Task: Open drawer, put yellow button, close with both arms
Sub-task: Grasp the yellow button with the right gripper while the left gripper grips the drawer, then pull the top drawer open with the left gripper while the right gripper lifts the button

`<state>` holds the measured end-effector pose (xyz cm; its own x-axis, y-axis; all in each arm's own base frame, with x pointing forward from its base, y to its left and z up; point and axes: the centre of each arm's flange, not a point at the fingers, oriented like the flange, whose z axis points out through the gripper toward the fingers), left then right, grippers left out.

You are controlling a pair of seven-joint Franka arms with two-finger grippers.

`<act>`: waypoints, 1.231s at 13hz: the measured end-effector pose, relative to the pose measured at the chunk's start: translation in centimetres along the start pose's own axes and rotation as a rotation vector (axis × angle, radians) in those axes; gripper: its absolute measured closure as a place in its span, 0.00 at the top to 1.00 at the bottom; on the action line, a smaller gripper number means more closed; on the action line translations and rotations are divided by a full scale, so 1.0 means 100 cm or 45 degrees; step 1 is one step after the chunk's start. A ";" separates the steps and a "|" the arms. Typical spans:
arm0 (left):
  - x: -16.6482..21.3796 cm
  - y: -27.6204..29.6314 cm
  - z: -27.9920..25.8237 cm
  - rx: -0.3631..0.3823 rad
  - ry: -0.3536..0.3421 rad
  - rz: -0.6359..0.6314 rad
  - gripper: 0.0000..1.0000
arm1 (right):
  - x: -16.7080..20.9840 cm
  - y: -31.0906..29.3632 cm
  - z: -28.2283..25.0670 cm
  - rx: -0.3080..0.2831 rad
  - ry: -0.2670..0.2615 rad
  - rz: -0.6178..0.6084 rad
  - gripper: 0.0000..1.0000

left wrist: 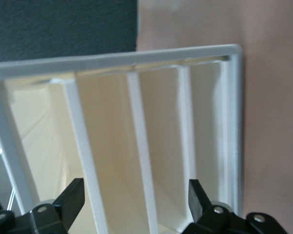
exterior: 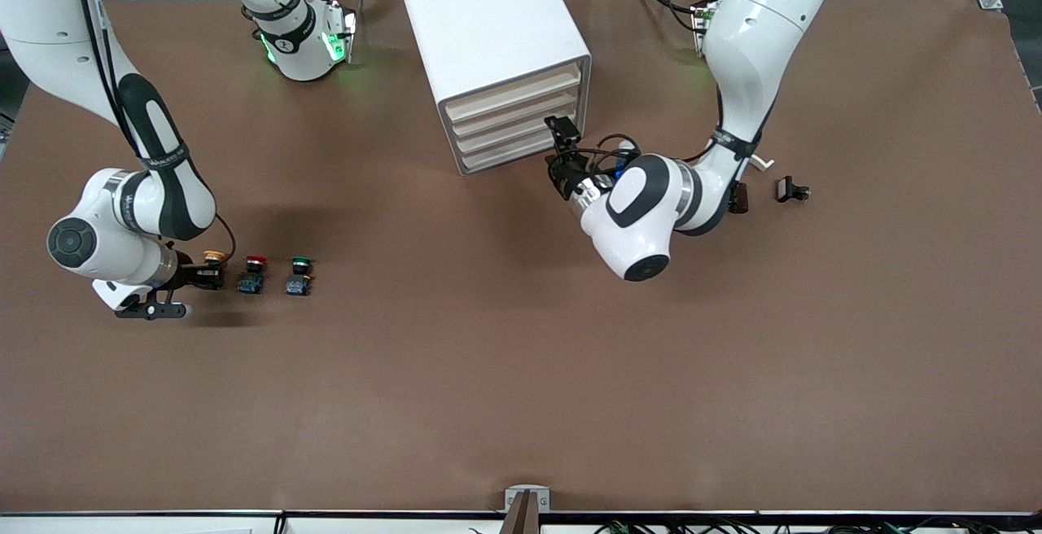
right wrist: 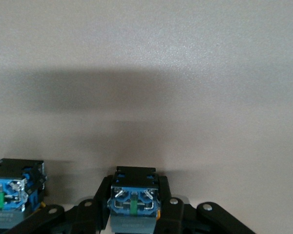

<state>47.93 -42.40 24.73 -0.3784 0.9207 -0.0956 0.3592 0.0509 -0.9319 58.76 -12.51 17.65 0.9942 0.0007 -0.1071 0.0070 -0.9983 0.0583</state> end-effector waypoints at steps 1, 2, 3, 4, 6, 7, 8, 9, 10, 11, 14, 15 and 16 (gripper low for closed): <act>-0.003 -0.002 0.005 0.029 -0.002 -0.046 0.86 | 0.000 0.000 -0.001 0.000 -0.001 0.000 0.42; -0.005 -0.003 0.010 0.054 -0.002 -0.082 0.80 | 0.000 0.000 -0.003 0.001 -0.005 0.000 0.42; -0.007 -0.005 0.015 0.075 0.002 -0.110 0.80 | -0.001 0.000 -0.009 0.003 -0.015 0.000 0.42; -0.008 -0.008 0.019 0.098 0.016 -0.127 0.71 | -0.002 0.000 -0.020 0.007 -0.029 0.001 0.42; -0.012 -0.014 0.032 0.127 0.054 -0.143 0.65 | -0.005 0.000 -0.048 0.017 -0.047 0.007 0.42; -0.015 -0.016 0.040 0.131 0.073 -0.145 0.61 | -0.006 -0.001 -0.064 0.030 -0.046 0.016 0.42; -0.018 -0.019 0.047 0.134 0.089 -0.147 0.60 | -0.008 -0.003 -0.077 0.050 -0.050 0.027 0.42; -0.021 -0.021 0.053 0.139 0.102 -0.146 0.60 | -0.011 -0.006 -0.088 0.071 -0.064 0.036 0.42; -0.023 -0.024 0.059 0.149 0.116 -0.141 0.58 | -0.013 -0.009 -0.099 0.086 -0.081 0.047 0.42; -0.025 -0.027 0.065 0.156 0.129 -0.138 0.56 | -0.014 -0.013 -0.109 0.093 -0.098 0.059 0.42; -0.030 -0.033 0.081 0.160 0.168 -0.155 0.46 | -0.019 -0.036 -0.145 0.097 -0.122 0.115 0.42; -0.031 -0.033 0.083 0.160 0.172 -0.157 0.36 | -0.022 -0.046 -0.159 0.095 -0.131 0.142 0.42; -0.031 -0.033 0.083 0.160 0.173 -0.160 0.22 | -0.026 -0.057 -0.173 0.092 -0.137 0.172 0.42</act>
<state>40.83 -48.62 25.18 -0.2920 0.9543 0.0639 0.2040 0.1274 -0.9706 58.02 -5.83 34.73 0.9683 -0.1361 -0.2093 -0.1374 -0.9905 0.0085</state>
